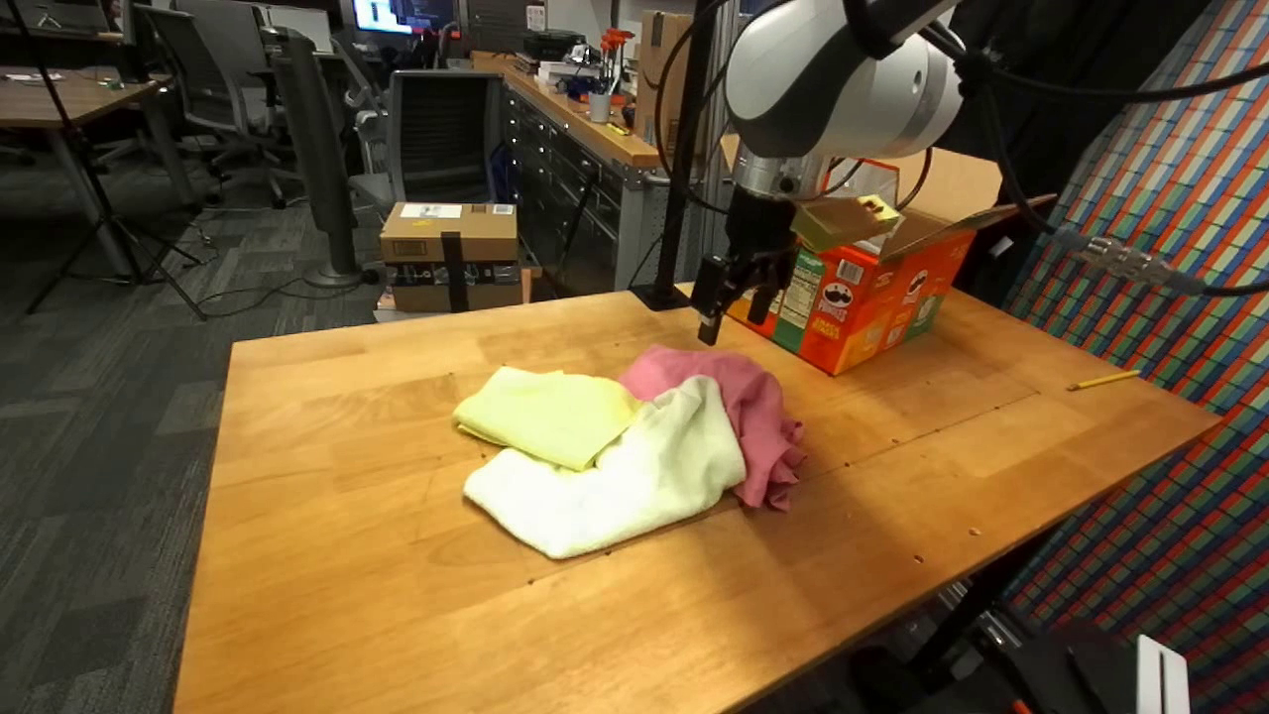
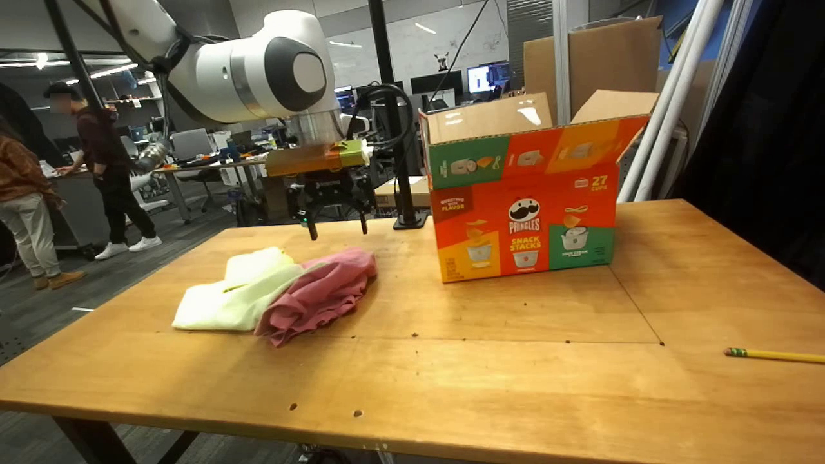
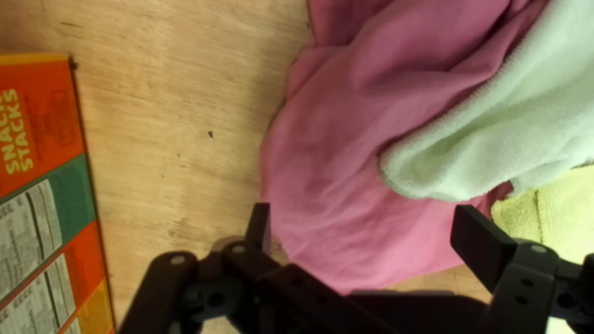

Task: Put the bedsheets into the box

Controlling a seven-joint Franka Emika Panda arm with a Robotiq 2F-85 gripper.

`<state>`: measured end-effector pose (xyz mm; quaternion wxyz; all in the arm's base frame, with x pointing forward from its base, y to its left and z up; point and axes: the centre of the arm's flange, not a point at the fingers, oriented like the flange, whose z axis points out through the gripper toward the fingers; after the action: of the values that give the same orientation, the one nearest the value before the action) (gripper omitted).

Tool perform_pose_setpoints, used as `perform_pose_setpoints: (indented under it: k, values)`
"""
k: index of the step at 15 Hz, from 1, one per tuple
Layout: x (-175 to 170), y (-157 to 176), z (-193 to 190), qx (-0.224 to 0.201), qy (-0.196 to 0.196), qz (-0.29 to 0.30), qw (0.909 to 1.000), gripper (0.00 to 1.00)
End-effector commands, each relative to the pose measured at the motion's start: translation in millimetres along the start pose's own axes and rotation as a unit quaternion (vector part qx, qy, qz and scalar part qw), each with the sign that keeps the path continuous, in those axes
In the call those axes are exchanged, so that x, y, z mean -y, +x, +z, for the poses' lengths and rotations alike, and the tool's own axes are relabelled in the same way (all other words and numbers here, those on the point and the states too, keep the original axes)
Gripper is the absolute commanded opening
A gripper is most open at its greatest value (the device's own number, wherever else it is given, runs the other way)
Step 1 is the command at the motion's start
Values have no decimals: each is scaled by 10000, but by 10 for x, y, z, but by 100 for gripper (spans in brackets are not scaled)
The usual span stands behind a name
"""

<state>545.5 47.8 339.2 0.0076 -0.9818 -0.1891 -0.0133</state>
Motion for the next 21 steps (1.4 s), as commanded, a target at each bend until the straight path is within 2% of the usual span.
perform_pose_setpoints:
  k: [1, 6, 10, 15, 16, 17, 18, 21]
  values:
    - [-82, -73, 27, 274, 40, -220, 9994, 100]
    - [6, -175, 167, 715, 77, -463, 9963, 100]
    - [36, -252, 305, 899, 339, -596, 9936, 100]
    - [51, -325, 449, 1103, 485, -674, 9904, 100]
    - [56, -336, 459, 1120, 511, -696, 9899, 75]
    - [60, -342, 461, 1111, 490, -697, 9901, 74]
    - [60, -343, 452, 1098, 475, -713, 9903, 68]
    - [51, -334, 412, 1043, 396, -733, 9911, 41]
